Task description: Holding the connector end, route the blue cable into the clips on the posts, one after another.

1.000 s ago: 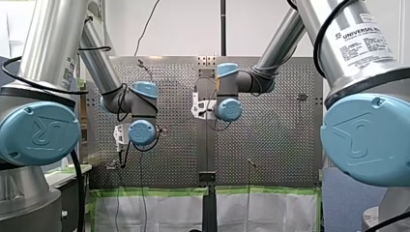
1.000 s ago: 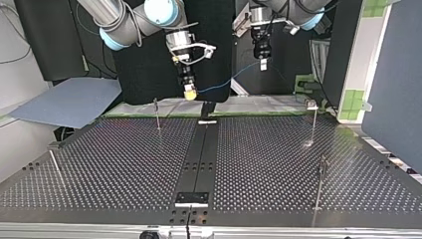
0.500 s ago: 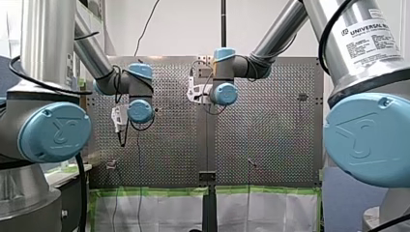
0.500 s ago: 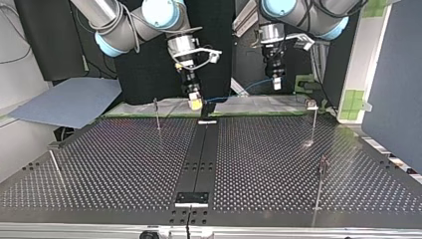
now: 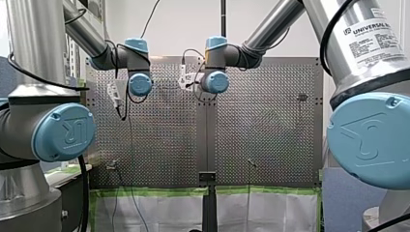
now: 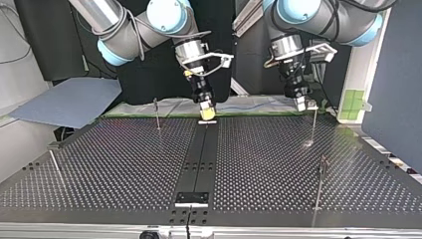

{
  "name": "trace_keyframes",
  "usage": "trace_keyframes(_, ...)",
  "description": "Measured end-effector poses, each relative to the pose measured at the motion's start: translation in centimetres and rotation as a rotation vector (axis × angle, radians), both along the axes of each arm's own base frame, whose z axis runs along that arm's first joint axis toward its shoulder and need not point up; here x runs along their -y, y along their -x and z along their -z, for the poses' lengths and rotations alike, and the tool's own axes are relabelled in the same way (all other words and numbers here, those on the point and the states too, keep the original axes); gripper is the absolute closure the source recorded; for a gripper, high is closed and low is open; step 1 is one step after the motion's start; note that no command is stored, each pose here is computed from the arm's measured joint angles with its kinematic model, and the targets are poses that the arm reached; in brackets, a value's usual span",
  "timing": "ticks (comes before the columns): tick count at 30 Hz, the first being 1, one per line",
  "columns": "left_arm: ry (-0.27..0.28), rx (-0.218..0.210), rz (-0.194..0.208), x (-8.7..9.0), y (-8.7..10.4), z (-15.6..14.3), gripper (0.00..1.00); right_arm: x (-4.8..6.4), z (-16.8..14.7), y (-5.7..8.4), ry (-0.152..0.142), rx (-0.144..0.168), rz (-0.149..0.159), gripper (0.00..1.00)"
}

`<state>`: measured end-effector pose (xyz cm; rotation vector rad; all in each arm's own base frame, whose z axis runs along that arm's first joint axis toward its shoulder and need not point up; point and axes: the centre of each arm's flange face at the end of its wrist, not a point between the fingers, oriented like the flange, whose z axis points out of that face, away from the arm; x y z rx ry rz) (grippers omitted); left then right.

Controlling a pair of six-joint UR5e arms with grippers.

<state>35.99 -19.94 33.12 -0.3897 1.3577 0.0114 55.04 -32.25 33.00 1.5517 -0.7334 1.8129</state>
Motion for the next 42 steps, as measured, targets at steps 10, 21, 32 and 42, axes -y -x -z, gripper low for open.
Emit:
trace_keyframes(10, 0.007, 0.025, -0.021, -1.0, 0.3, -3.9, 1.0, -0.1, -3.8, -1.8, 0.011, 0.027, -0.034, 1.0)
trace_keyframes(21, -0.004, 0.015, -0.017, -1.7, -1.9, -5.7, 1.0, 0.3, -6.5, -2.7, 0.01, 0.076, -0.063, 1.0)
trace_keyframes(32, -0.006, 0.041, -0.051, -3.3, -3.2, -8.8, 1.0, 1.3, -7.5, -4.8, 0.003, 0.081, -0.081, 1.0)
trace_keyframes(42, -0.034, 0.04, -0.06, -6.7, -5.1, -9.4, 1.0, 1.0, -8.3, -7.5, -0.002, 0.082, -0.109, 1.0)
